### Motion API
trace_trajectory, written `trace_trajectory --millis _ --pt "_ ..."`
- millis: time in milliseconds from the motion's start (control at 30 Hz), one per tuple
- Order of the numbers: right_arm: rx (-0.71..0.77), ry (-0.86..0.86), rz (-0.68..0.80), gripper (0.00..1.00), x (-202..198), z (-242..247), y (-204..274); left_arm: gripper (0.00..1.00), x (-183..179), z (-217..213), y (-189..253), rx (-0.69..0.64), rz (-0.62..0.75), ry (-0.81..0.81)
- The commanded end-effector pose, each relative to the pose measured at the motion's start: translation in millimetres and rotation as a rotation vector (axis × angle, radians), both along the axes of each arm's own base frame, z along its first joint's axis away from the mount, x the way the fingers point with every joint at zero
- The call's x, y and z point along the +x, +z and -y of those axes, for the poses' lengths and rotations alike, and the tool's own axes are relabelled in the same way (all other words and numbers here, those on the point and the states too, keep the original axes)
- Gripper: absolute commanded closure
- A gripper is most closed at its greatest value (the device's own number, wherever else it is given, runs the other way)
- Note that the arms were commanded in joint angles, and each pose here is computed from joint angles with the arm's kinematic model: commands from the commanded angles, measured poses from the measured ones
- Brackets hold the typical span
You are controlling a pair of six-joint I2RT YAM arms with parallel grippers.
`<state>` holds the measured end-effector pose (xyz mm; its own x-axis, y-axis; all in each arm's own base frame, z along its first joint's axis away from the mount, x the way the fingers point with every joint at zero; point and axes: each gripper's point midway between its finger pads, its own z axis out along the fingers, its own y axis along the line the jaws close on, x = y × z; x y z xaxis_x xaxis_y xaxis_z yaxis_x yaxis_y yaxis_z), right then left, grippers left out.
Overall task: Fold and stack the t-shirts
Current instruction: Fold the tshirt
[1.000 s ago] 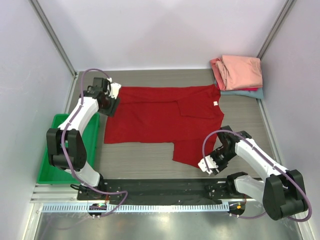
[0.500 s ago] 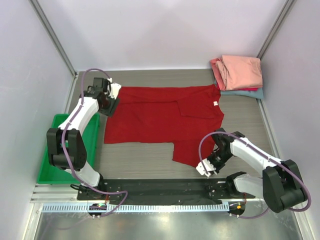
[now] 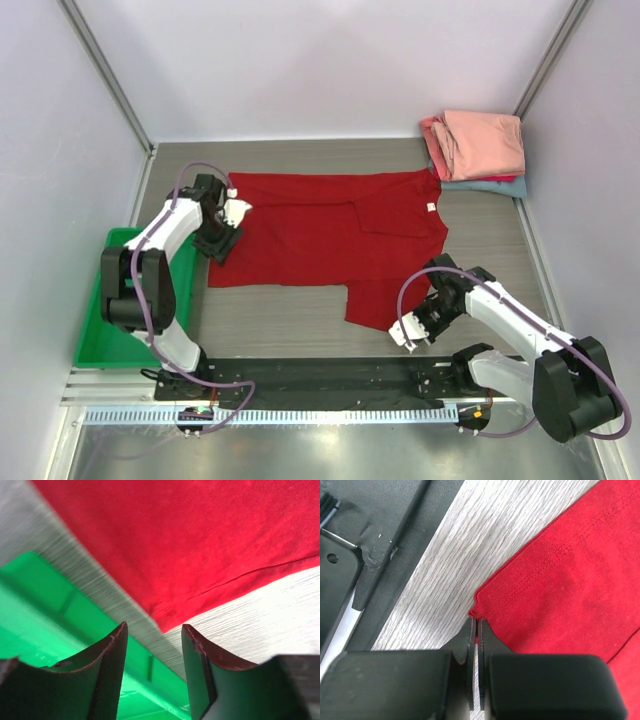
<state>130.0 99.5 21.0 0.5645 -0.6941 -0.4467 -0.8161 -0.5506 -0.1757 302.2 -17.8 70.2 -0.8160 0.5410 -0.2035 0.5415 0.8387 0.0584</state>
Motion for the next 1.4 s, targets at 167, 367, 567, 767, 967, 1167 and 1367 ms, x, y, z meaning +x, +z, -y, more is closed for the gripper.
trace_trajectory --millis 167,367,567,767,967,1167,1367 --pt "-0.008 -0.043 0.019 0.99 3.9 0.2 0.9 0.48 -18.1 -0.9 -15.2 -0.009 -0.138 -0.004" --pt "-0.012 -0.071 0.013 0.99 8.1 -1.6 0.6 0.47 -31.2 -8.9 -29.2 0.030 -0.178 -0.012" --pt "-0.016 -0.077 0.012 0.99 13.0 -3.7 2.7 0.47 -28.7 -13.1 -42.7 0.055 -0.196 -0.017" --pt "-0.019 -0.096 0.003 0.99 15.7 -4.6 1.8 0.50 -31.4 -19.8 -57.6 0.094 -0.239 -0.024" --pt "-0.017 -0.122 0.004 0.99 18.2 -5.2 3.0 0.59 -34.7 -25.3 -62.2 0.121 -0.247 -0.047" --pt "-0.006 -0.233 0.047 0.99 35.4 -6.6 17.5 0.98 -36.9 -21.2 -60.2 0.095 -0.276 -0.061" --pt "0.163 -0.513 0.146 0.99 73.2 -23.1 97.2 1.00 -25.3 -4.5 -36.5 0.021 -0.245 -0.061"
